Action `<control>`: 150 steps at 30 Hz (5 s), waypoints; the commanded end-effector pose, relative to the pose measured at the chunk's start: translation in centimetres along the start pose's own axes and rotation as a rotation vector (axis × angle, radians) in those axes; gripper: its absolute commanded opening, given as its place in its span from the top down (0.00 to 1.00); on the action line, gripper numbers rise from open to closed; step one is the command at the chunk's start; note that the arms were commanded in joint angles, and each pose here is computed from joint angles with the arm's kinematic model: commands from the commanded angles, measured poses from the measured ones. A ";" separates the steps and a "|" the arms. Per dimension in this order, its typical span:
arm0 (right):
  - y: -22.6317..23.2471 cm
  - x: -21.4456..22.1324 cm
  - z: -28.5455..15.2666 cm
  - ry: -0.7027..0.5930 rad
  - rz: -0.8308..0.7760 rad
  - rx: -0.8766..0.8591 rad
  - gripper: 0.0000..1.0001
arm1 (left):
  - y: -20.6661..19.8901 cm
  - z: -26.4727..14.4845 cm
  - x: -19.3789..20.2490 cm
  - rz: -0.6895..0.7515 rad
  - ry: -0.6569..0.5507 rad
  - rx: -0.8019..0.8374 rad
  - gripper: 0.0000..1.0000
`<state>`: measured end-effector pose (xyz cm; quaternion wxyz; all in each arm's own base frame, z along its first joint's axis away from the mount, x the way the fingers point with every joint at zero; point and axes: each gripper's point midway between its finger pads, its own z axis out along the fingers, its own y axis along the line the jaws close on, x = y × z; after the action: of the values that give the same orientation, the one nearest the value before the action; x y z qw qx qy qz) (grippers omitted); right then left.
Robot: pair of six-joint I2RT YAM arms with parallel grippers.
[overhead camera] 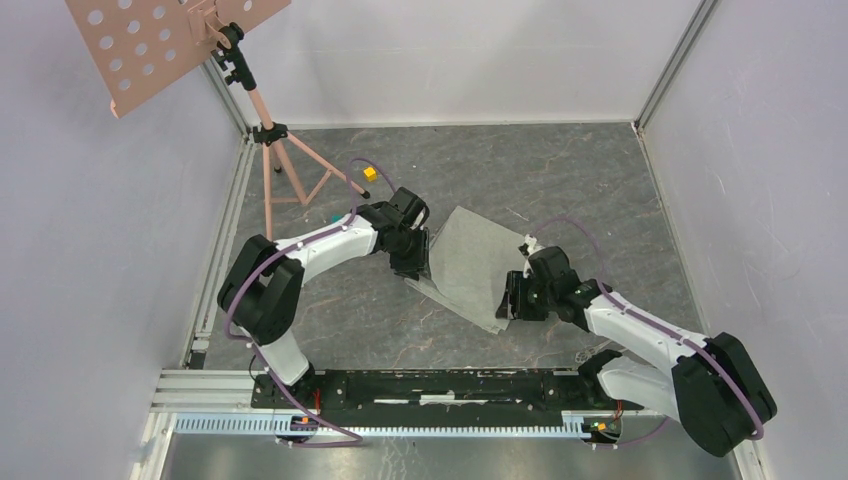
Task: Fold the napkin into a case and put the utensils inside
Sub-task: Smooth out the square-folded napkin at the center of the board.
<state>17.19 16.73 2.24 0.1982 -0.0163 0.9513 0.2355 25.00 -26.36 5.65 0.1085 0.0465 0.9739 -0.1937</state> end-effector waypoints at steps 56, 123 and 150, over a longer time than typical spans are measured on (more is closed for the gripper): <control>1.4 1.0 0.2 0.017 -0.022 -0.003 0.76 | 0.9 -0.2 -2.1 0.007 -0.034 0.062 0.94; 2.1 1.1 -1.9 0.044 -0.088 -0.026 0.61 | 5.8 -2.0 -0.7 -0.023 -0.008 -0.114 0.69; 0.0 -7.9 0.7 -0.063 -0.256 0.019 0.51 | 6.1 3.7 -0.8 -0.087 0.045 -0.090 0.73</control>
<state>21.80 18.43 2.27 0.1999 -0.1140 0.9452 0.2315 27.57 -23.80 1.70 0.0693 0.0162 0.9789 -0.1918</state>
